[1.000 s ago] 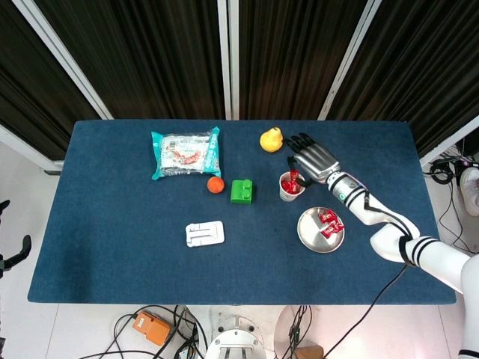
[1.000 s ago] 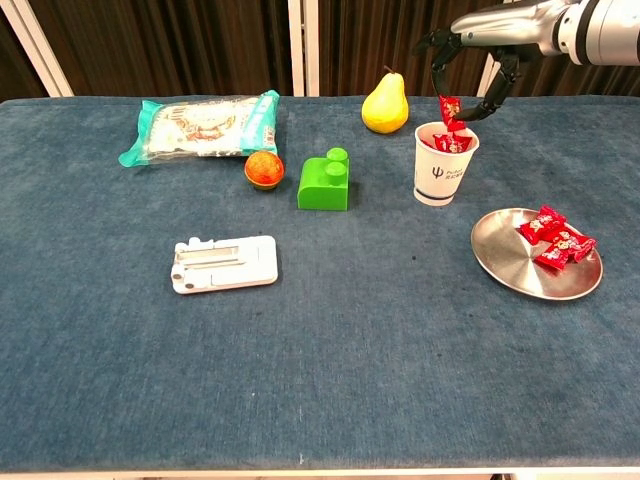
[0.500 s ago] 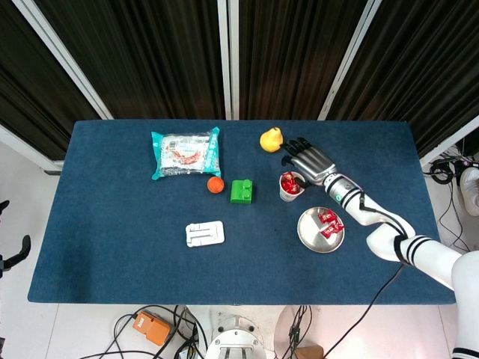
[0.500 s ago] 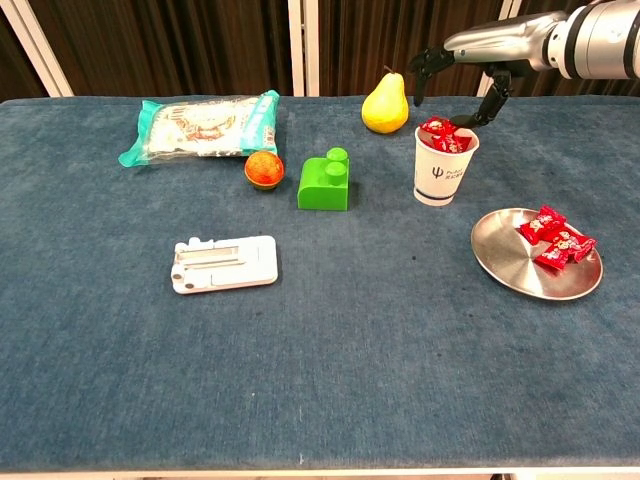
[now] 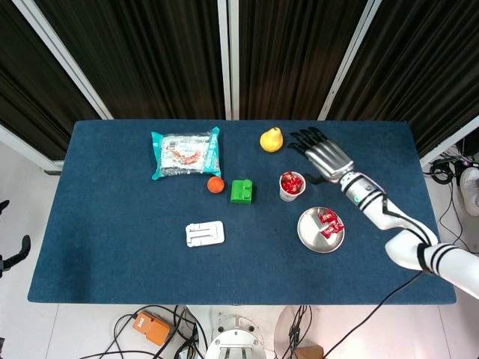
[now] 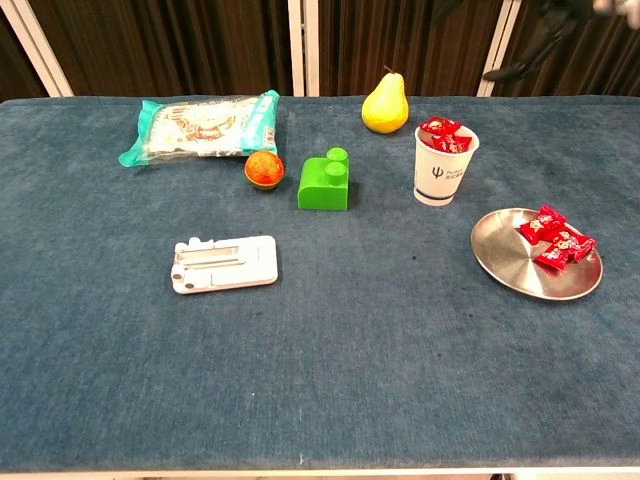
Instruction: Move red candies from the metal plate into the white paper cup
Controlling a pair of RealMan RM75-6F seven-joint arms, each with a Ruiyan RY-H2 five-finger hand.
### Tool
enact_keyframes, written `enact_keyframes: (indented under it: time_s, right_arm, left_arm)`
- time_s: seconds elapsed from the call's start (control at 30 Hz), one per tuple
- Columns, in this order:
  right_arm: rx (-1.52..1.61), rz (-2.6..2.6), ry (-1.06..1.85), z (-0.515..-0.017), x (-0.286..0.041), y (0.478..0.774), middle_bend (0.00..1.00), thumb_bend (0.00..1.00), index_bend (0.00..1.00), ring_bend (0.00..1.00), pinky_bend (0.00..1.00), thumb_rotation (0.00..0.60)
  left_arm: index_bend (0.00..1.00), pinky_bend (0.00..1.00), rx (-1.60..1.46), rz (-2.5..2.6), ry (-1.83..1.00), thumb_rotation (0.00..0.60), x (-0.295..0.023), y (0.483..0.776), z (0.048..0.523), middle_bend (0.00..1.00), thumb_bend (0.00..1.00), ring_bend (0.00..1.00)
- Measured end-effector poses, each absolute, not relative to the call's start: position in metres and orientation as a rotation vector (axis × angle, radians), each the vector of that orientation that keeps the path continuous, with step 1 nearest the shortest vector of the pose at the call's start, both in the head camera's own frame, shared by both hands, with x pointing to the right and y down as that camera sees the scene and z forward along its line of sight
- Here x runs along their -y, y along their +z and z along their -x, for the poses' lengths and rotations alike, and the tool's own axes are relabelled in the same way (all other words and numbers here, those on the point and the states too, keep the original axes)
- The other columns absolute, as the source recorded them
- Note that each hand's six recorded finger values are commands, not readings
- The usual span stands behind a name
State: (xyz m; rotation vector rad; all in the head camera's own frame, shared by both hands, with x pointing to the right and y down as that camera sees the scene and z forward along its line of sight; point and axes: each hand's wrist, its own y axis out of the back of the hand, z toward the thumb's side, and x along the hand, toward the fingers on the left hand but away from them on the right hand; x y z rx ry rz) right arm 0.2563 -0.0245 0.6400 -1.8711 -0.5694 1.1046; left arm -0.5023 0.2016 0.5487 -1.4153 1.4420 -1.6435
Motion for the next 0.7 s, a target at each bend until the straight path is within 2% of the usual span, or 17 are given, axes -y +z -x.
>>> enact_keyframes:
  time_s: [0.2, 0.33, 0.57, 0.7]
  right_arm:
    - [0.769, 1.829, 1.040, -0.298, -0.003, 0.583, 0.09, 0.41, 0.00, 0.00, 0.00, 0.600]
    - [0.852, 1.768, 1.072, -0.339, -0.041, 0.551, 0.08, 0.41, 0.00, 0.00, 0.00, 0.600]
    - [0.886, 1.708, 1.270, -0.400, -0.112, 0.530, 0.08, 0.41, 0.02, 0.00, 0.00, 0.600]
    - [0.917, 1.670, 1.360, -0.425, -0.134, 0.526, 0.08, 0.41, 0.02, 0.00, 0.00, 0.600]
  left_arm:
    - [0.12, 0.00, -1.436, 1.414, -1.637, 0.600, -0.202, 0.549, 0.500, 0.00, 0.35, 0.00]
    - [0.12, 0.00, -1.429, 1.415, -1.634, 0.600, -0.202, 0.549, 0.499, 0.00, 0.35, 0.00]
    - [0.12, 0.00, -1.413, 1.425, -1.622, 0.600, -0.202, 0.548, 0.498, 0.00, 0.35, 0.00]
    - [0.12, 0.00, -1.410, 1.423, -1.620, 0.600, -0.202, 0.547, 0.497, 0.00, 0.35, 0.00]
